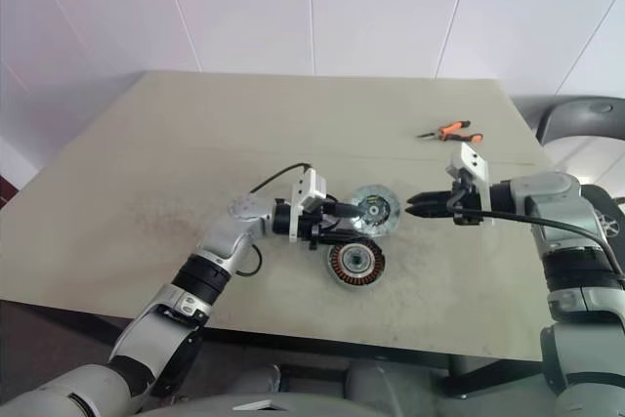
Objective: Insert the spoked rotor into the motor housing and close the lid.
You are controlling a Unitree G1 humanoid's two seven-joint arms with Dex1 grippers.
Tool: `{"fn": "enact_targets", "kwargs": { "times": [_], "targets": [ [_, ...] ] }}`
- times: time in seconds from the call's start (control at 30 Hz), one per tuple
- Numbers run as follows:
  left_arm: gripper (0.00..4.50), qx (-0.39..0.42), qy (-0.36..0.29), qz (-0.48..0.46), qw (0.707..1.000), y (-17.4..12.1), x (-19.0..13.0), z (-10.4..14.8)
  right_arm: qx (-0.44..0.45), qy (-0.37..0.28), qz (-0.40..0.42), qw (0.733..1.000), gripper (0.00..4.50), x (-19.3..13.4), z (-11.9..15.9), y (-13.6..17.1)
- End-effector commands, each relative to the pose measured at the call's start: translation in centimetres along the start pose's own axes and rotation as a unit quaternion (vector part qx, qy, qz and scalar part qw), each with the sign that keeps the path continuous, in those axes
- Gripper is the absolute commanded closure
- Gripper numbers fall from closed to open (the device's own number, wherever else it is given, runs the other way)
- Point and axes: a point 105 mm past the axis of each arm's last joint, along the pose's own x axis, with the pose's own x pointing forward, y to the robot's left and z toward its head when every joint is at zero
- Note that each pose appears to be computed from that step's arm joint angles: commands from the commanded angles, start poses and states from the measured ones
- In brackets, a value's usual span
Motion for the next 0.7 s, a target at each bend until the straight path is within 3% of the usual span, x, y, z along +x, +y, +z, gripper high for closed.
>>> {"fn": "enact_targets", "kwargs": {
  "times": [0.03,0.17,0.37,0.57,0.7],
  "targets": [
    [3.05,-0.008,-0.013,-0.025,1.000,-0.8,0.0,0.7,-0.023,-0.015,-0.009,1.000,3.60,-0.2,1.4,-0.4],
    [4.46,-0.018,-0.010,-0.044,0.999,-1.5,0.1,0.5,-0.024,-0.016,-0.009,1.000,3.60,-0.1,1.4,-0.4],
    [4.46,-0.009,0.043,-0.006,0.999,-0.8,0.4,-1.8,-0.026,-0.020,-0.015,0.999,3.60,-0.1,1.6,-0.5],
    [4.46,-0.016,0.088,-0.029,0.996,-1.8,0.7,-3.8,-0.025,-0.021,-0.020,0.999,3.60,-0.2,1.6,-0.7],
    [4.46,-0.049,0.076,-0.029,0.995,-1.8,1.3,-3.9,-0.025,-0.021,-0.022,0.999,3.60,-0.1,1.7,-0.7]
  ]
}}
